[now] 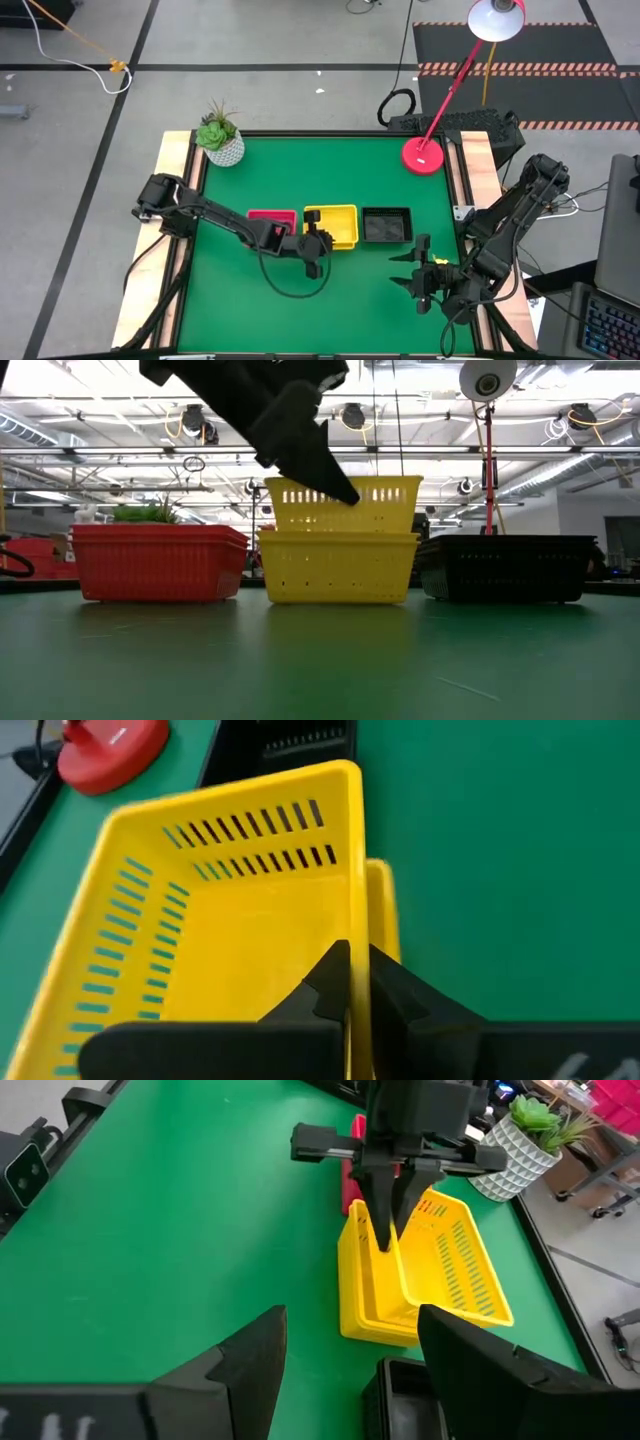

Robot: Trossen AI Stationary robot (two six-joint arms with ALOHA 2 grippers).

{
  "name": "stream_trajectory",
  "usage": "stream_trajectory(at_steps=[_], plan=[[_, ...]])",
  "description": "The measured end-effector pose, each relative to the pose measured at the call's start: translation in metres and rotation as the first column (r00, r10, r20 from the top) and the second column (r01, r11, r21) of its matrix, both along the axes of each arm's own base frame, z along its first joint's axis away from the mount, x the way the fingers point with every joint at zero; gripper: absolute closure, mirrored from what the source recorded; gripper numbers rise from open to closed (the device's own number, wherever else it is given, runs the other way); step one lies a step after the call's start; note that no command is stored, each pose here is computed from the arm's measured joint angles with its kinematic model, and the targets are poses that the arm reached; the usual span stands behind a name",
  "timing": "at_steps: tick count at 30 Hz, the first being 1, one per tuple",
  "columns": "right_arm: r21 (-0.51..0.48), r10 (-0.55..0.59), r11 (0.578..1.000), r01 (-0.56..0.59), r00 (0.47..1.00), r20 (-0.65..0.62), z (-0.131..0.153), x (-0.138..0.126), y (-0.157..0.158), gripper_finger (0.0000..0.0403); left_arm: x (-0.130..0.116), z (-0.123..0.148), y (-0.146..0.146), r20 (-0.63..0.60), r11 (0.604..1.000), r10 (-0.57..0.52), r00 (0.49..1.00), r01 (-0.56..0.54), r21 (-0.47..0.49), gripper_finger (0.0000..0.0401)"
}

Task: Stack baskets by color
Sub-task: Stack the top right yellow bin on top of the yellow bin

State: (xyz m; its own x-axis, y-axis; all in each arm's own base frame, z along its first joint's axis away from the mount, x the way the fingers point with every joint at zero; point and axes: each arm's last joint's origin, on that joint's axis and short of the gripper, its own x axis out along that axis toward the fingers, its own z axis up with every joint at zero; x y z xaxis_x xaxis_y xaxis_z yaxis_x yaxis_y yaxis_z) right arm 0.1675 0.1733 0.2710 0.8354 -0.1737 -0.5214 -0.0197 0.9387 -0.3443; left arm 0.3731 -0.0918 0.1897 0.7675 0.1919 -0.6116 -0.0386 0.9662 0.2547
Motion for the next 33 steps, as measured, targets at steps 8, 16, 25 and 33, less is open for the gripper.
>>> stream_trajectory(at_steps=[8, 16, 25, 33], plan=[[0.000, 0.000, 1.000, 0.000, 1.000, 0.000, 0.0000, 0.0000, 0.0000, 0.0184, -0.0006, -0.0011, -0.0008, -0.014, 0.999, -0.042, 0.999, 0.042, -0.002, 0.0390], [0.000, 0.000, 1.000, 0.000, 1.000, 0.000, 0.0000, 0.0000, 0.0000, 0.0184, -0.0006, -0.0012, -0.0004, -0.016, 0.999, -0.041, 0.999, 0.041, -0.005, 0.0363], [0.000, 0.000, 1.000, 0.000, 1.000, 0.000, 0.0000, 0.0000, 0.0000, 0.0184, -0.0006, -0.0012, -0.0004, -0.016, 0.999, -0.042, 0.999, 0.041, -0.004, 0.0315], [0.002, 0.000, 1.000, 0.000, 1.000, 0.001, 0.0001, 0.0001, 0.0001, 0.0184, -0.0006, -0.0013, -0.0005, -0.009, 0.999, -0.018, 1.000, 0.017, -0.040, 0.0313]])
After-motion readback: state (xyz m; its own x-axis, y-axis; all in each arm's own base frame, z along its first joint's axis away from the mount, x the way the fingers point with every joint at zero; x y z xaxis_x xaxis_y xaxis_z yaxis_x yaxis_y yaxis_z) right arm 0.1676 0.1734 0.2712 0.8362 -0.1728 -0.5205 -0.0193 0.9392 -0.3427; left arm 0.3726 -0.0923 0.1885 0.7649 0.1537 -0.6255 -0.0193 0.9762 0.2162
